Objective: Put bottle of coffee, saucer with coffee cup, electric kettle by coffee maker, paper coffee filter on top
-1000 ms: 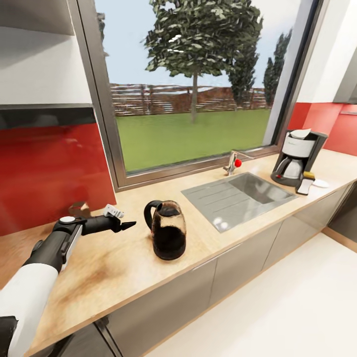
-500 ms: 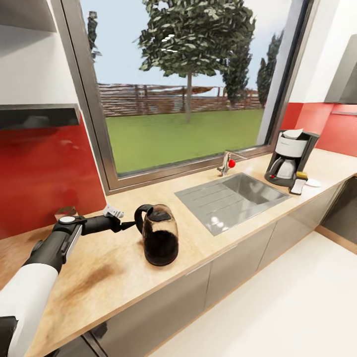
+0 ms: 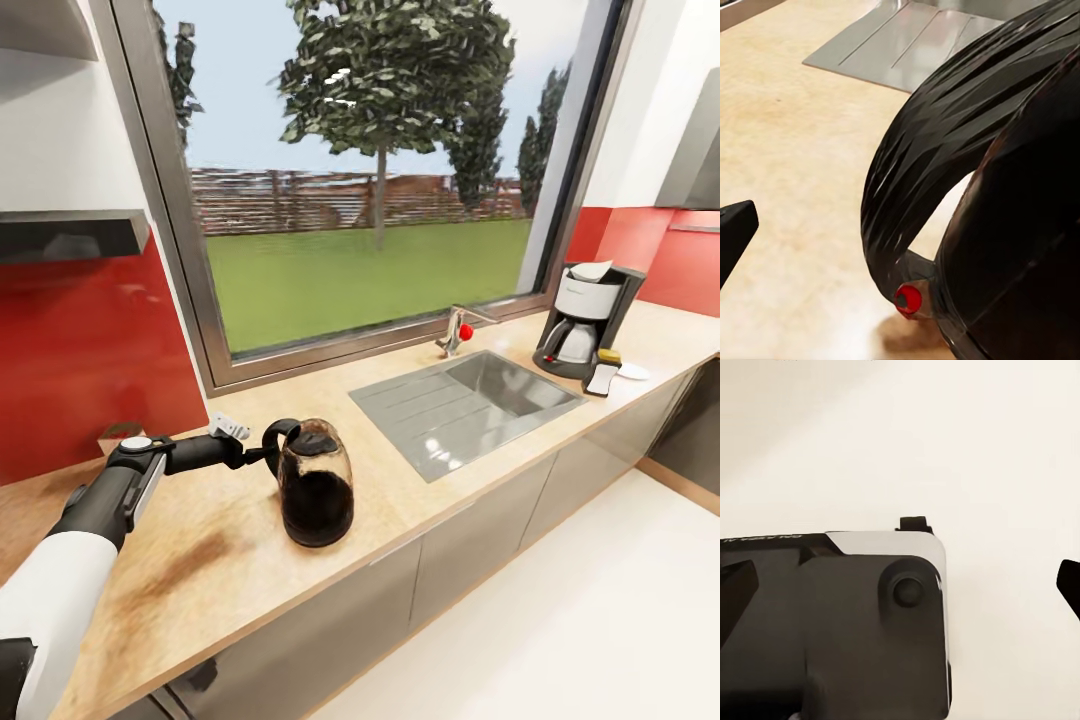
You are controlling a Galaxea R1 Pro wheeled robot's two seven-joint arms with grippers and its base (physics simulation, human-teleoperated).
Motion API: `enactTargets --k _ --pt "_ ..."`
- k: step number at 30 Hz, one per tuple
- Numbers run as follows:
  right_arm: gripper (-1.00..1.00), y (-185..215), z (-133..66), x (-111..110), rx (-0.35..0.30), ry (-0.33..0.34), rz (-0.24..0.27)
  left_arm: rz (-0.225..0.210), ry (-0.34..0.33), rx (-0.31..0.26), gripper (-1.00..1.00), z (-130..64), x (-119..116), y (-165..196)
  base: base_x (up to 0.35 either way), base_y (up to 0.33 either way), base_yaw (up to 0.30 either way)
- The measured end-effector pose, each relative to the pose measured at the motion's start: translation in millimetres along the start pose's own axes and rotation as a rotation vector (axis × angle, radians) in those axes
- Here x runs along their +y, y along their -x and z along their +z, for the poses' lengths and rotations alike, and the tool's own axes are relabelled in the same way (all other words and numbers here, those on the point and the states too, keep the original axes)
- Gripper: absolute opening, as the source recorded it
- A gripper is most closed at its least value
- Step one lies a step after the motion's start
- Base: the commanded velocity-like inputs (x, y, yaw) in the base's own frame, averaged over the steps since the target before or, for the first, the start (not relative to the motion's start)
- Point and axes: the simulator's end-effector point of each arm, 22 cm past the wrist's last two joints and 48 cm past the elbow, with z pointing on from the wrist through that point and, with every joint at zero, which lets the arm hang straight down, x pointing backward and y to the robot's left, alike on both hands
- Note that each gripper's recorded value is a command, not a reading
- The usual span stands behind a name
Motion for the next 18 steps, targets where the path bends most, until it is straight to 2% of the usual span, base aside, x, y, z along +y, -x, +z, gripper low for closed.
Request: enactTargets --k 18 --pt "1.00 -0.2 -0.2 -0.2 0.000 0.000 0.000 -0.009 0.000 0.007 1.00 0.4 0.1 -4.0 0.046 -0.008 0.000"
